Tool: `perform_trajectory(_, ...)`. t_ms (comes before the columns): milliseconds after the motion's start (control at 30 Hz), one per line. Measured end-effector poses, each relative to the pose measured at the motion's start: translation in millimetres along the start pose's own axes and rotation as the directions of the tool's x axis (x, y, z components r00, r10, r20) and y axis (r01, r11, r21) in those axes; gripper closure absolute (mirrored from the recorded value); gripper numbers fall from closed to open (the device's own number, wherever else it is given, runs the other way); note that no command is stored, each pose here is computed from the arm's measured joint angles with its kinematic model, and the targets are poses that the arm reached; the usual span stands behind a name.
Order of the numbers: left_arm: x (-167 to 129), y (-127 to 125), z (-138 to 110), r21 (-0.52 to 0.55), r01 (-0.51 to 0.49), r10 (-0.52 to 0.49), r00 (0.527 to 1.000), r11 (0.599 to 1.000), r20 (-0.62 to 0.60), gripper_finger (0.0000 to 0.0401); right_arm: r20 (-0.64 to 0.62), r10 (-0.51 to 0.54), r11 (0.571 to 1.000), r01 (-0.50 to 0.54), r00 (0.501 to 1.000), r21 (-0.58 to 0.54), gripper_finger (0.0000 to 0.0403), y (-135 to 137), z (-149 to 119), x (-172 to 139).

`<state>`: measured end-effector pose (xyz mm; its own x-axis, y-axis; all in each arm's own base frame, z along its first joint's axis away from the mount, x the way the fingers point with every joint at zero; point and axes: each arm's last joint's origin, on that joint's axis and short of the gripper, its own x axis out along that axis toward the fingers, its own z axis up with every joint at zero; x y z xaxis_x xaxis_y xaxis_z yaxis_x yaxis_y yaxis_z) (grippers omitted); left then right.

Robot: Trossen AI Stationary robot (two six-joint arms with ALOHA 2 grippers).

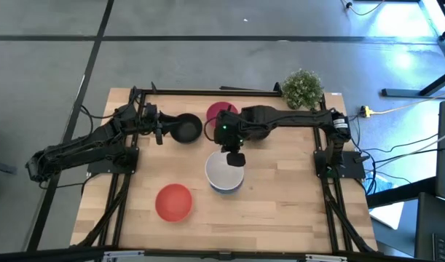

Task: Nest bowls inside each other
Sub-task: Stack the white bowl on top of the blue bowl

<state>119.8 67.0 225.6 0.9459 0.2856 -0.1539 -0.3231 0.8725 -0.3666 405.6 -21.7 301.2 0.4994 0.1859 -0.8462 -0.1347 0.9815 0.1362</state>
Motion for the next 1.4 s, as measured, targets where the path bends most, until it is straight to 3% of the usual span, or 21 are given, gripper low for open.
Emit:
perform_trajectory(133, 0, 0, 0, 0.000, 0.000, 0.000, 1.000, 1.000, 0.000, 0.0270, -0.036, 0.001, 1.000, -0.001, 0.999, 0.011, 0.0397, -2, 5, -4)
perform_trajectory(300, 0, 0, 0, 0.000, 0.000, 0.000, 1.000, 1.000, -0.001, 0.0270, -0.130, 0.014, 1.000, -0.014, 0.991, -0.003, 0.0397, -5, 9, 12)
perform_trajectory(667, 0, 2, -5, -0.014, -0.019, 0.018, 0.998, 1.000, -0.054, 0.0270, -0.205, 0.036, 0.999, -0.040, 0.978, -0.013, 0.0397, -7, 6, 34)
perform_trajectory(1400, 0, 2, -6, -0.009, -0.022, 0.021, 0.998, 1.000, -0.062, 0.0270, -0.212, 0.043, 0.998, -0.050, 0.976, -0.024, 0.0397, -1, 6, 45)
